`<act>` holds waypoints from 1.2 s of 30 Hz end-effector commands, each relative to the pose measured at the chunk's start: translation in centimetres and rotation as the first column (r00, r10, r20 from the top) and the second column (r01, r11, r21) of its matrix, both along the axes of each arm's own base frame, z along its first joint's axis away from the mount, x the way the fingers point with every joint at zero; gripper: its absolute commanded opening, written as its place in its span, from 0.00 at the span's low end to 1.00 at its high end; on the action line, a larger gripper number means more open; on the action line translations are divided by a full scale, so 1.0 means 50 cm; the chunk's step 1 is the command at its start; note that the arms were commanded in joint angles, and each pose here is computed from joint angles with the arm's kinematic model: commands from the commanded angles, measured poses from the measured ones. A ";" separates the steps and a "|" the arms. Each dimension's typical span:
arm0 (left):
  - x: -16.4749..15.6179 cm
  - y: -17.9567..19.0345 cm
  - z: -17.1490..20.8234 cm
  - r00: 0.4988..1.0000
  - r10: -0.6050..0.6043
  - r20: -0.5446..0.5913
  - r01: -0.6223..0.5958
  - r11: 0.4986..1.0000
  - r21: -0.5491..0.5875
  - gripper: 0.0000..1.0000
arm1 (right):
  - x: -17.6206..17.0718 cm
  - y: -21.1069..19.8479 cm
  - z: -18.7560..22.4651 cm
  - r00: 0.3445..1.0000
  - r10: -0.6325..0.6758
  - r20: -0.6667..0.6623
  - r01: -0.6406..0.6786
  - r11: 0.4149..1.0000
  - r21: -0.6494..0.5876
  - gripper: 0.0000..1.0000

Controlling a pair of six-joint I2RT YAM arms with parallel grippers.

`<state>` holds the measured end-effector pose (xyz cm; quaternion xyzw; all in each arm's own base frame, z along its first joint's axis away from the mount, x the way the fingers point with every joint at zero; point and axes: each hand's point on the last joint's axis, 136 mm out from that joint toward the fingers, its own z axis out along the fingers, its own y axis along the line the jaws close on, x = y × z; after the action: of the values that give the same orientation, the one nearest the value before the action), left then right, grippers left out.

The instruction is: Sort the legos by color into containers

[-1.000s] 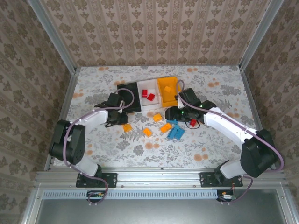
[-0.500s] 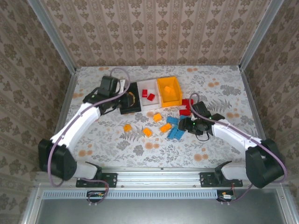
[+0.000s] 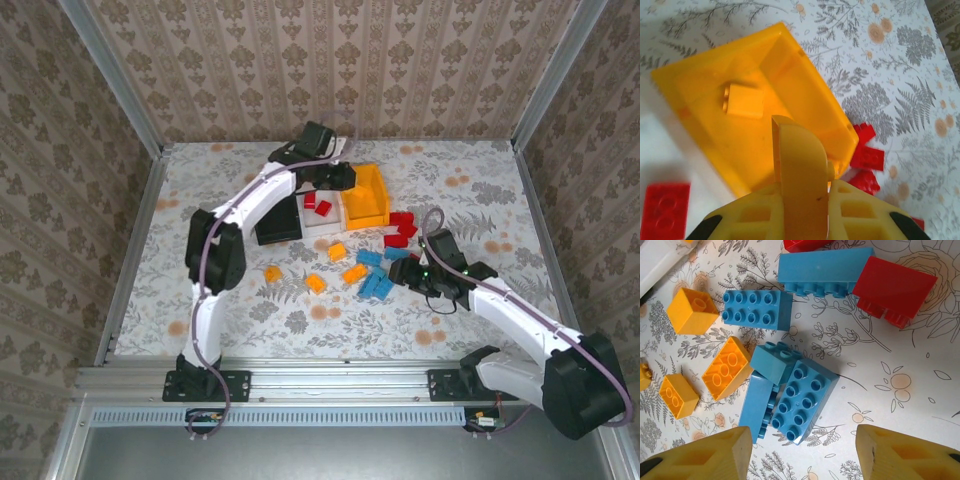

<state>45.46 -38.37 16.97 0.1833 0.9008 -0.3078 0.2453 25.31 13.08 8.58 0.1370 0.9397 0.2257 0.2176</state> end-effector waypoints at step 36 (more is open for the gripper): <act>-0.381 0.429 -0.210 0.974 0.194 -0.118 -0.127 0.897 0.424 0.62 | 0.005 0.140 -0.001 0.976 0.215 -0.034 -0.215 0.977 0.008 0.64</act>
<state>25.71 -17.33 7.45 0.1229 0.9751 -0.1029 0.1534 25.35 19.99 7.71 0.0447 0.9530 0.2498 0.1654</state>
